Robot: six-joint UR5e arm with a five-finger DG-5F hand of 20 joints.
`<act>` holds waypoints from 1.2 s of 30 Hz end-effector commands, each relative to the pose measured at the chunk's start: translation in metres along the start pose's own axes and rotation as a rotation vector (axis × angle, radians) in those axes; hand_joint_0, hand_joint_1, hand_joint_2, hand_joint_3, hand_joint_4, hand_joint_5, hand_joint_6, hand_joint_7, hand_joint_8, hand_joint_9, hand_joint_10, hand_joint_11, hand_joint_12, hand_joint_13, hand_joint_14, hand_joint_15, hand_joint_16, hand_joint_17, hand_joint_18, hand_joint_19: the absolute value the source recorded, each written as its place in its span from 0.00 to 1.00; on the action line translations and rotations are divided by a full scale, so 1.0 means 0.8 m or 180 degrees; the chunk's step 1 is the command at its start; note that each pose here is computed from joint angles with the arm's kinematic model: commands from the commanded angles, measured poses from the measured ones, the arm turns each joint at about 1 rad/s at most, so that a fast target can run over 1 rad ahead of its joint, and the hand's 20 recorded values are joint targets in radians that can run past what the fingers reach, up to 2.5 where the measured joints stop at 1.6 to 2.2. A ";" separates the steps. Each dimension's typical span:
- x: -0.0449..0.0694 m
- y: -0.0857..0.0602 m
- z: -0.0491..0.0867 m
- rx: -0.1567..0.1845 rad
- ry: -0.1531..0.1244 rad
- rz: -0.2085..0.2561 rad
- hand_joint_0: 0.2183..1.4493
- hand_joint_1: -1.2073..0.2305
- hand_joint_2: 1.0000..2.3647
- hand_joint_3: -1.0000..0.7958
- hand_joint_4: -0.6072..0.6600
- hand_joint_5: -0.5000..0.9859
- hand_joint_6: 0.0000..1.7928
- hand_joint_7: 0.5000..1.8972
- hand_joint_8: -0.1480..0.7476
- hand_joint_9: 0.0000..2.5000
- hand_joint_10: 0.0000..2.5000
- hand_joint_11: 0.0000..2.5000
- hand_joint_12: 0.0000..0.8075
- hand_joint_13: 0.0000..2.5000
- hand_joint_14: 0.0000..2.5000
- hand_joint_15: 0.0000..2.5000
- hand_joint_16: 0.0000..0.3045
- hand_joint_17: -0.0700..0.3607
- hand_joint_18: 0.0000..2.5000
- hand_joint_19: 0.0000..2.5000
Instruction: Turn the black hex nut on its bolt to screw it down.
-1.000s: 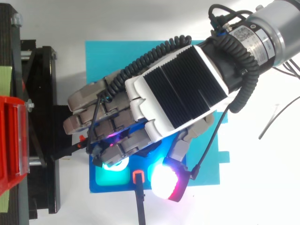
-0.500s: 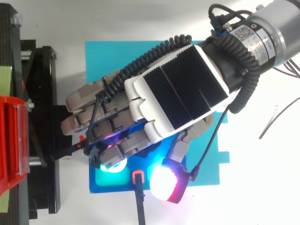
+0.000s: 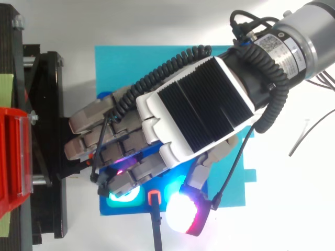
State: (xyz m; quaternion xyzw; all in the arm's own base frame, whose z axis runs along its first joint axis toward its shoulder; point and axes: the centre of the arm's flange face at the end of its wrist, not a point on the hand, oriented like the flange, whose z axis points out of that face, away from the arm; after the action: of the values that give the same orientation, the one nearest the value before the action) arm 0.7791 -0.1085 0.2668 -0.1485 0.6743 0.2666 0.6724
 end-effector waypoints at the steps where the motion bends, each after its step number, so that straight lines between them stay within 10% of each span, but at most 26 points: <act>1: 0.001 0.003 0.003 -0.0021 -0.0001 0.0001 0.18 0.58 0.00 0.28 0.57 0.22 0.37 0.38 0.39 0.27 0.00 0.14 0.14 0.15 0.00 0.06 0.04 0.23 0.00 0.15; 20: -0.003 -0.011 -0.013 -0.0037 -0.0006 0.0095 0.18 0.58 0.00 0.28 0.57 0.22 0.37 0.37 0.39 0.27 0.00 0.14 0.14 0.15 0.00 0.06 0.04 0.23 0.00 0.14; 36: -0.022 -0.041 -0.034 -0.0321 -0.0299 0.0086 0.18 0.57 0.00 0.28 0.57 0.22 0.37 0.38 0.40 0.27 0.00 0.14 0.13 0.15 0.00 0.06 0.04 0.23 0.00 0.14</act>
State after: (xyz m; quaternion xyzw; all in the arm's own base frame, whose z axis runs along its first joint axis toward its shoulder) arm 0.7755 -0.1475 0.2753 -0.1554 0.6404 0.3079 0.6863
